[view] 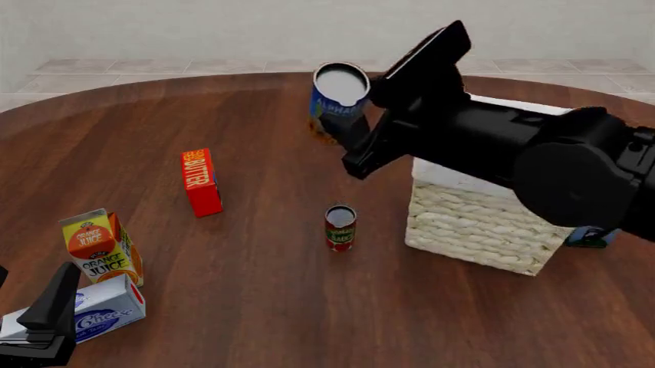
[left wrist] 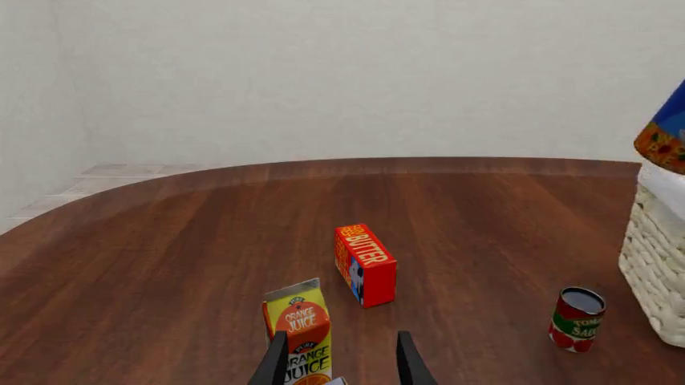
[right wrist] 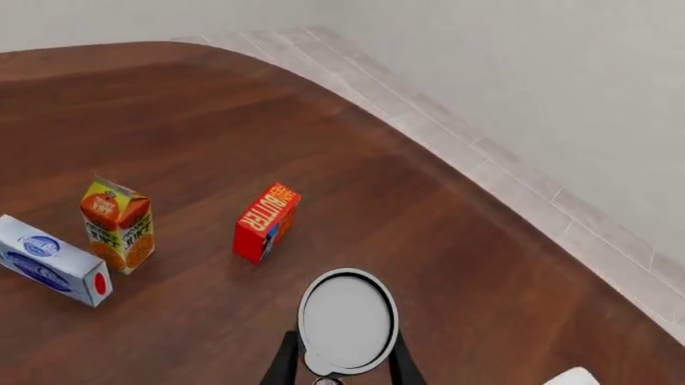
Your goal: Pick up the alphabet soup and the tomato sauce, and put them in the basket.
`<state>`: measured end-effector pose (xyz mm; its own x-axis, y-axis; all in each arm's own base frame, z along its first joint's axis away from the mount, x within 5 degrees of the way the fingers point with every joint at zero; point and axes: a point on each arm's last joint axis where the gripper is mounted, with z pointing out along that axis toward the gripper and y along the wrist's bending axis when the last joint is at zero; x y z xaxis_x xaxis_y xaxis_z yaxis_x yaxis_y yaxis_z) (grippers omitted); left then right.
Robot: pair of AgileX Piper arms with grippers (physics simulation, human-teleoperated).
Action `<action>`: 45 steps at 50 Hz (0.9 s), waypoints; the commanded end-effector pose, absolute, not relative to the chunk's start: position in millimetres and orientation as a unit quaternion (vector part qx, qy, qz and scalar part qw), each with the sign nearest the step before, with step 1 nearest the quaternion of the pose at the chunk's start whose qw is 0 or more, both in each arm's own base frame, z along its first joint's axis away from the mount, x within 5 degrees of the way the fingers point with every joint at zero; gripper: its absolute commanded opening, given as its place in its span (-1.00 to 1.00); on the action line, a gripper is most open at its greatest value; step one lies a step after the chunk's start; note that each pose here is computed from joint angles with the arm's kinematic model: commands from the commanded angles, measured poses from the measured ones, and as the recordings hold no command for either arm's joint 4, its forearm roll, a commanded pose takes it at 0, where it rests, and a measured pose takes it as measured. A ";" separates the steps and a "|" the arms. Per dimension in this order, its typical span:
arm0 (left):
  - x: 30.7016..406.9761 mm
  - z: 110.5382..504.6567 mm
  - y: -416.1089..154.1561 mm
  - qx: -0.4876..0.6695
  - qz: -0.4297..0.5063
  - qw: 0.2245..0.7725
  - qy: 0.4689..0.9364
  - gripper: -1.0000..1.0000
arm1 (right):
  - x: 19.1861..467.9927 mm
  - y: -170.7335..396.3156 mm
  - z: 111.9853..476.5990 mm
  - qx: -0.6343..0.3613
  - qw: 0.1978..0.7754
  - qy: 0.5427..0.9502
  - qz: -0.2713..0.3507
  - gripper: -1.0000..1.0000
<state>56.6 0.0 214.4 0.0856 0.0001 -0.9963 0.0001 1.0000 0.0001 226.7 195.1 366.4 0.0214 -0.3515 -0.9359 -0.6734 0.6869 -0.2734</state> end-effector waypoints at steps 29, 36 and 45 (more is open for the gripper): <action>56.6 214.4 0.0 0.000 0.000 0.737 0.676 1.00 | 237.3 129.6 396.9 -0.294 0.642 0.705 0.067 -1.00; 56.6 214.4 0.0 0.000 0.000 0.737 0.676 1.00 | 238.6 119.1 399.6 -0.279 0.645 0.709 0.057 -1.00; 56.6 214.4 0.0 0.000 0.000 0.737 0.676 1.00 | 239.4 107.2 400.4 -0.264 0.646 0.715 0.044 -1.00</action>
<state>56.6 0.0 214.4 0.0856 0.0001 -0.9963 0.0001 1.0000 0.0001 239.5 121.5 393.7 -0.0184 -0.3454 -0.9383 -0.4802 0.8262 -0.2948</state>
